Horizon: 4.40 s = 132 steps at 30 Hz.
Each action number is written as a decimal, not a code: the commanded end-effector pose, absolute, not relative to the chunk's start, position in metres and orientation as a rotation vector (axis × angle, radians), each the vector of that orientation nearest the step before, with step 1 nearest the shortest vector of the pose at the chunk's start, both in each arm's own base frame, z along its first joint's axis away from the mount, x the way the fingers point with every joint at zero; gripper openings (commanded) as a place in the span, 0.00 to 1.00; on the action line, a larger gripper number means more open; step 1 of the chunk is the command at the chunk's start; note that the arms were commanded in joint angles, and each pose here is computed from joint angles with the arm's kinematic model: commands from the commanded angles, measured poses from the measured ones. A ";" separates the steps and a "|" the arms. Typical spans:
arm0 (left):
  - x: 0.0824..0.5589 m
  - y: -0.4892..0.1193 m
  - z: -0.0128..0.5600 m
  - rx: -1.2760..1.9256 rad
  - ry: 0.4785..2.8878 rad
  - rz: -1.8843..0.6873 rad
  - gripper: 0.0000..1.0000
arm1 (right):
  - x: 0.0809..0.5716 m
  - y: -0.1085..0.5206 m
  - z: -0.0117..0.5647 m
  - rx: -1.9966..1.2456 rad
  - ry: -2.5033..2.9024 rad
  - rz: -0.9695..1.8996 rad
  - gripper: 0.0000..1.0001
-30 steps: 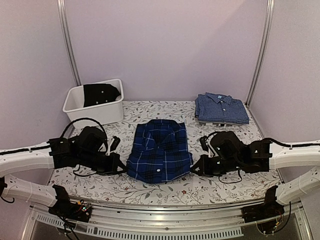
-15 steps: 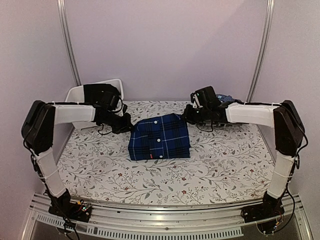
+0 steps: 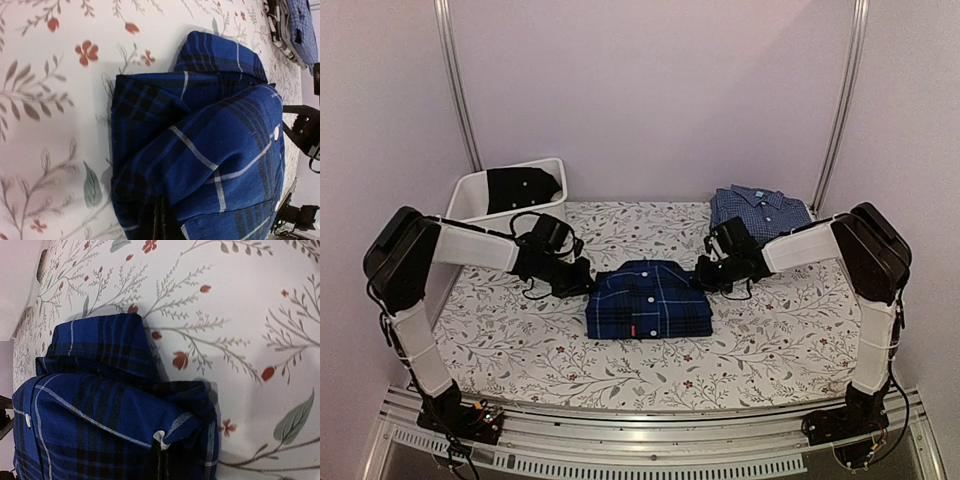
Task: Fold and stack the long sleeve shirts
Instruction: Move the square-folded shirt to the center of the board, then smooth out the square-folded shirt at the center of the board.
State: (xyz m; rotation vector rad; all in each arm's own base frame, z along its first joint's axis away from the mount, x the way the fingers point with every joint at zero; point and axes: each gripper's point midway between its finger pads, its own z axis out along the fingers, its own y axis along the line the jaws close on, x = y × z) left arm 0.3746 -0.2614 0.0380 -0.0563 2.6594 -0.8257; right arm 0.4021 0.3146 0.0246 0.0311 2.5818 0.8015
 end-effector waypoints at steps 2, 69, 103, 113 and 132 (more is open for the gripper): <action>0.320 -0.274 0.068 -0.083 2.597 -0.868 0.00 | 0.359 0.310 0.050 -0.013 2.560 0.827 0.00; 0.287 -0.338 0.032 0.297 2.743 -0.871 0.04 | 0.398 0.382 0.037 -0.295 2.553 0.500 0.46; 0.371 -0.305 0.014 0.091 2.709 -0.724 0.05 | 0.283 0.371 0.036 -0.379 2.645 0.350 0.45; 0.368 -0.299 0.005 0.086 2.730 -0.721 0.06 | 0.268 0.355 0.023 -0.358 2.692 0.282 0.46; 0.377 -0.306 0.031 0.148 2.682 -0.749 0.09 | 0.213 0.297 0.013 -0.187 2.771 0.406 0.40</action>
